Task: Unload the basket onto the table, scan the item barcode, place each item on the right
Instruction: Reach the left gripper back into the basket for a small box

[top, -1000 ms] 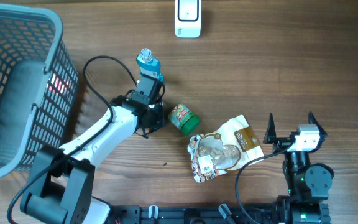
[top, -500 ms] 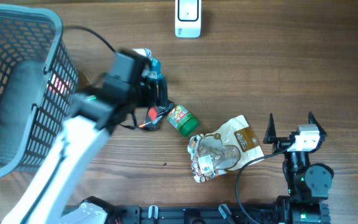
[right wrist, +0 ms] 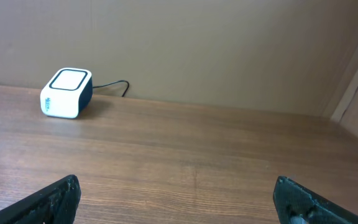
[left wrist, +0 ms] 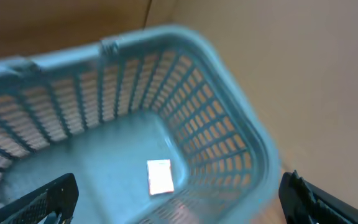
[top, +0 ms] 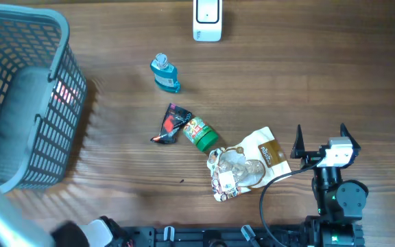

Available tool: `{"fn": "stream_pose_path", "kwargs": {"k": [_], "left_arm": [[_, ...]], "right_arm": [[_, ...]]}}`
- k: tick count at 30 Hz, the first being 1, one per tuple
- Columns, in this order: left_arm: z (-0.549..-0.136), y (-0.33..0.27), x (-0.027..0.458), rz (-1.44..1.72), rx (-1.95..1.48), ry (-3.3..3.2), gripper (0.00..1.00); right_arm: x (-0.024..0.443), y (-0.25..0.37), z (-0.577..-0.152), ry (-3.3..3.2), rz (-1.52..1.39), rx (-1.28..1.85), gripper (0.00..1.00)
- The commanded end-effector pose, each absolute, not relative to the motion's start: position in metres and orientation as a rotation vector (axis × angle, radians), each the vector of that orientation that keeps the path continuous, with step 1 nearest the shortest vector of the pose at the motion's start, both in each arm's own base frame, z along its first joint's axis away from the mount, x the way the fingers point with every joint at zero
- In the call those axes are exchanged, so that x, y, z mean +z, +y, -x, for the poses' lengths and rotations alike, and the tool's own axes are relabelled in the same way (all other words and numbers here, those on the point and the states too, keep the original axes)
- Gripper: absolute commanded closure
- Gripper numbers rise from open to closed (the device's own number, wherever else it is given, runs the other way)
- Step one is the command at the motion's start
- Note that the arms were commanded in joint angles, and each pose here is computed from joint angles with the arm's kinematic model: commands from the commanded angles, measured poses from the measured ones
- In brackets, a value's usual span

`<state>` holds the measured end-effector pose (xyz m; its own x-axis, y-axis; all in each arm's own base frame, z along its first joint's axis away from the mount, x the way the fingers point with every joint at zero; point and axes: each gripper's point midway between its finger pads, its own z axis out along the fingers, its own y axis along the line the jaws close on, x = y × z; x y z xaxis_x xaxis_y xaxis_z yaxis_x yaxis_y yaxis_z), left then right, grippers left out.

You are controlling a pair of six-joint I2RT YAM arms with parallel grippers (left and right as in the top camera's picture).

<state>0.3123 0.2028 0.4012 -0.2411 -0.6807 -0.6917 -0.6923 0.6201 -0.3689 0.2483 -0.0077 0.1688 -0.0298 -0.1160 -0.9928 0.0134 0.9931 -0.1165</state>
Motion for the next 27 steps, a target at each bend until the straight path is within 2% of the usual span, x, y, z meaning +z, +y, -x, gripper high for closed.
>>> {"fn": "stream_pose_path", "kwargs": {"k": [1,6,10,16,20,27], "left_arm": [[-0.357,0.214,0.334,1.169,-0.215,2.105,0.0],[-0.406,0.201,0.233,1.231,-0.298,2.362,0.0],[-0.425,0.191,0.169,1.279,-0.254,2.507,0.0],[-0.417,0.201,0.114,1.489,-0.075,2.521,0.0],[-0.409,0.197,0.08,1.58,-0.081,2.511,0.0],[-0.409,0.183,0.039,1.563,-0.085,2.521,0.0]], "right_arm": [[0.169,-0.006,-0.248,1.593,0.097,-0.103,0.0],[0.169,-0.006,-0.248,1.593,0.097,-0.103,0.0],[0.169,-0.006,-0.248,1.593,0.097,-0.103,0.0],[0.169,-0.006,-0.248,1.593,0.097,-0.103,0.0],[0.169,-0.006,-0.248,1.593,0.097,-0.103,0.0],[0.169,-0.006,-0.248,1.593,0.097,-0.103,0.0]]}}
